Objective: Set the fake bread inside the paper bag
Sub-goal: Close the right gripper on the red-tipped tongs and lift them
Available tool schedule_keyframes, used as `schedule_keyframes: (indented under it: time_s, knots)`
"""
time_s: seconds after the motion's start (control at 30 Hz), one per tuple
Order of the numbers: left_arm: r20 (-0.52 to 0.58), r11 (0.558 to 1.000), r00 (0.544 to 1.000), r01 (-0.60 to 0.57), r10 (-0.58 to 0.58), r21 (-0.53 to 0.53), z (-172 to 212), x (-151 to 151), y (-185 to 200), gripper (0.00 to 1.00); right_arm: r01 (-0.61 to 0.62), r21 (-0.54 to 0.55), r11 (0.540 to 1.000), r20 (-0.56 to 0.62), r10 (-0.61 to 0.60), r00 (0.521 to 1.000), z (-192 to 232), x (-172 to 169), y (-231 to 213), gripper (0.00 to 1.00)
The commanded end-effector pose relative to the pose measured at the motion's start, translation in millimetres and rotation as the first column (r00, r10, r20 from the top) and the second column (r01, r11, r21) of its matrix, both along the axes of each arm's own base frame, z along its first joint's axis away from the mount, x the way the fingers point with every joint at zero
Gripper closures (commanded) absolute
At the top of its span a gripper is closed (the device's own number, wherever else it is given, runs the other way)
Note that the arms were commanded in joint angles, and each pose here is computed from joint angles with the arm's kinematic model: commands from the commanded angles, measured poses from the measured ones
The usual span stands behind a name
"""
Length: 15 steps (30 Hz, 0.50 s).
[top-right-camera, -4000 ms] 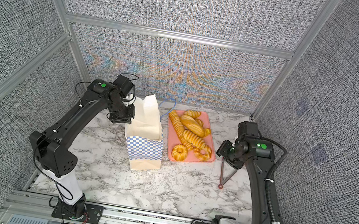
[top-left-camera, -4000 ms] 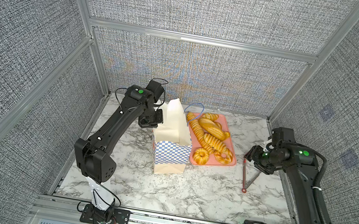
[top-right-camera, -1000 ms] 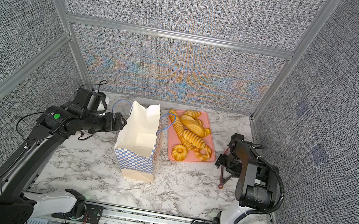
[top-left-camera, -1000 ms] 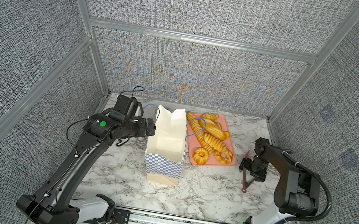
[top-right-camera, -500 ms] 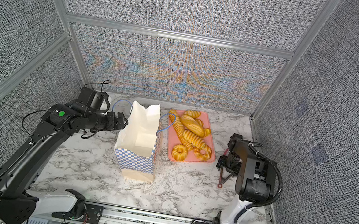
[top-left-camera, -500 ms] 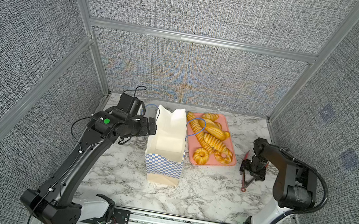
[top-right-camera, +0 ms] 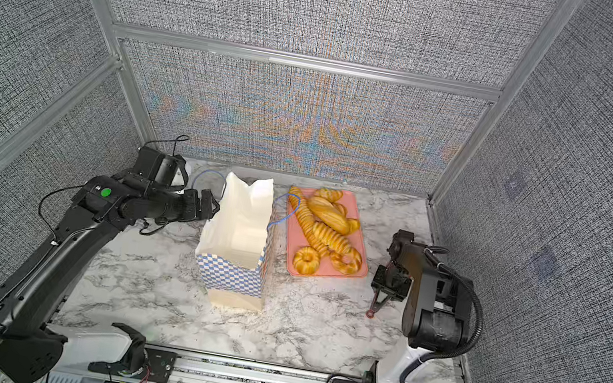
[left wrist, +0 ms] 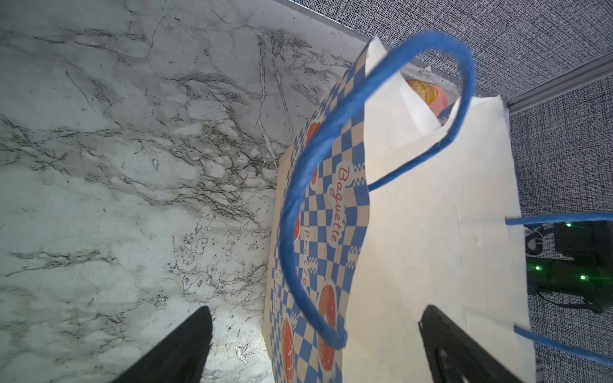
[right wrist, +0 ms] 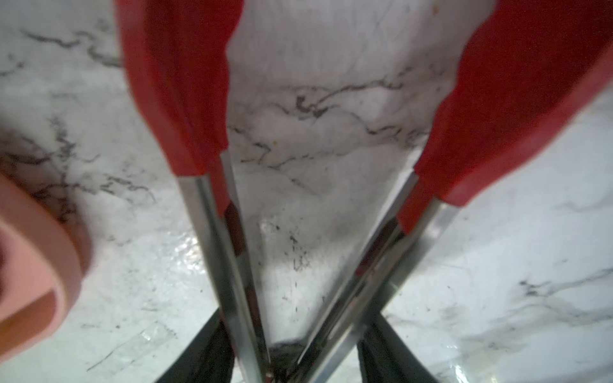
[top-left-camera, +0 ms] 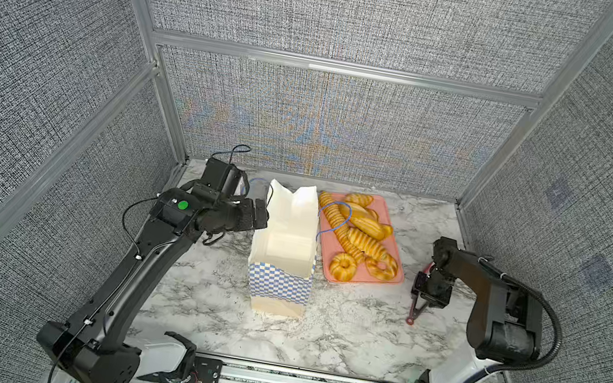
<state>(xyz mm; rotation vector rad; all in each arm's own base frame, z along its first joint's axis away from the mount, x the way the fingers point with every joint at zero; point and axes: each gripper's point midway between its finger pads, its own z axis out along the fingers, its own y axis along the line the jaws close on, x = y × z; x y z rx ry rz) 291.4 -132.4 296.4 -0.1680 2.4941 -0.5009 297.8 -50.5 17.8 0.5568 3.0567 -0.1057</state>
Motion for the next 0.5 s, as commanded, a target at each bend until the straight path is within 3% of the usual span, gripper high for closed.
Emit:
schedule_keyframes:
  time_s: [0.0,0.47]
  knots:
    - [0.021,1.0,1.0,-0.008,0.008,0.009,5,5,1,0.02,0.023,0.01,1.0,0.037,-0.023,0.999,8,2,3,0.46]
    - [0.074,1.0,0.997,0.021,-0.023,0.023,25,22,-5,0.02,0.081,0.145,0.986,0.245,-0.115,0.963,86,8,14,0.61]
